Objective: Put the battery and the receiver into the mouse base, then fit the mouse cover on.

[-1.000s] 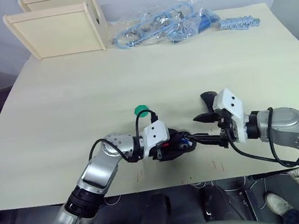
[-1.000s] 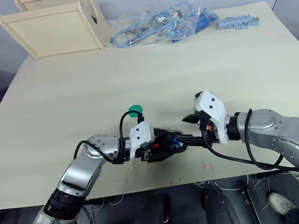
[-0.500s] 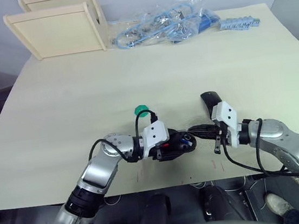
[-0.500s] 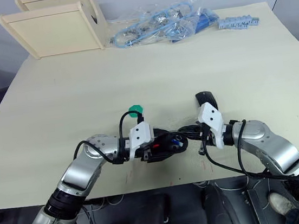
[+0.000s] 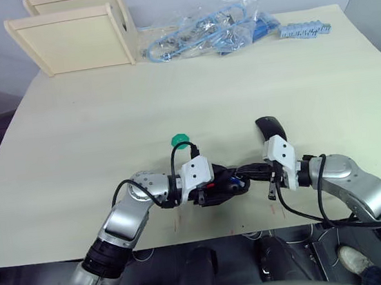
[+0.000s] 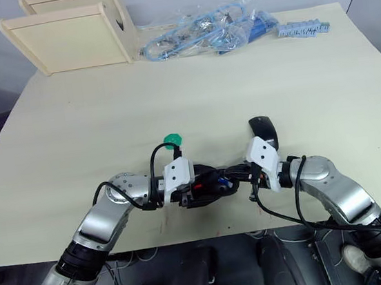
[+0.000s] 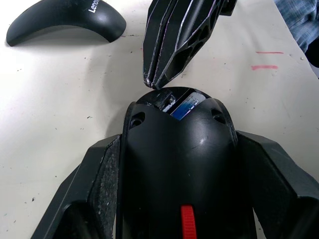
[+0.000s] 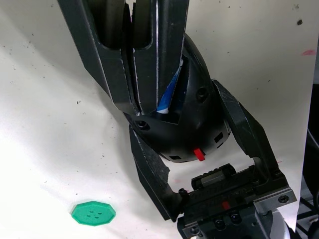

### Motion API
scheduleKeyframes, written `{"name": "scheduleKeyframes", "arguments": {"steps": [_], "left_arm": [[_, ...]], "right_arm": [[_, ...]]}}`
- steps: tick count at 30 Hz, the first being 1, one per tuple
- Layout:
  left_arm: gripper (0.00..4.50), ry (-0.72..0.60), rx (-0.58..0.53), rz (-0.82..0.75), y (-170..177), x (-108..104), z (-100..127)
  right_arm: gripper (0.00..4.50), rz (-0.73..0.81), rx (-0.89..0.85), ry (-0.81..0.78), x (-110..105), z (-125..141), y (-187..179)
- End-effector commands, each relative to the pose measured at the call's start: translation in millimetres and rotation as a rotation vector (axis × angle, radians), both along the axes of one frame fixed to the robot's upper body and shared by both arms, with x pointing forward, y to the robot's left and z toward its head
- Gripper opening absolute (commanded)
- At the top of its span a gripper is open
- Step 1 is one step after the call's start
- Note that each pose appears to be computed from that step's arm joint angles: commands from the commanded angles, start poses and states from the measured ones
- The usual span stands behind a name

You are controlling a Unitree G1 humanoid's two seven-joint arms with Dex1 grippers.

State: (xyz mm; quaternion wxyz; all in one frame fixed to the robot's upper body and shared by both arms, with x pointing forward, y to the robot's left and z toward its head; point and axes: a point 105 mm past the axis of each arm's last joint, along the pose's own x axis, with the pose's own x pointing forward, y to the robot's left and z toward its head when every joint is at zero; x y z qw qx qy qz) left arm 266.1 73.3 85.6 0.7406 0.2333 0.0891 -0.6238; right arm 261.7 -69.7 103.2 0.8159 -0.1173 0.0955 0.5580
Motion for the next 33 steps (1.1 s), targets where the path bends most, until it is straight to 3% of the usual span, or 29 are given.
{"name": "scheduleKeyframes", "arguments": {"steps": [1,17,29,33], "left_arm": [[2.92,0.031,0.026,0.013,4,0,-8],[2.92,0.038,0.026,0.012,2,1,-3],[2.92,0.041,0.021,0.012,-1,-1,-1],[2.92,0.043,0.017,0.017,-2,0,0]], "right_arm": [[0.02,0.015,0.013,-0.023,-2,6,2],[0.02,-0.005,-0.003,-0.003,0,-2,2],[0.02,-0.067,-0.144,0.139,1,-49,-8],[0.02,-0.080,-0.118,0.162,2,-47,-7]]}}
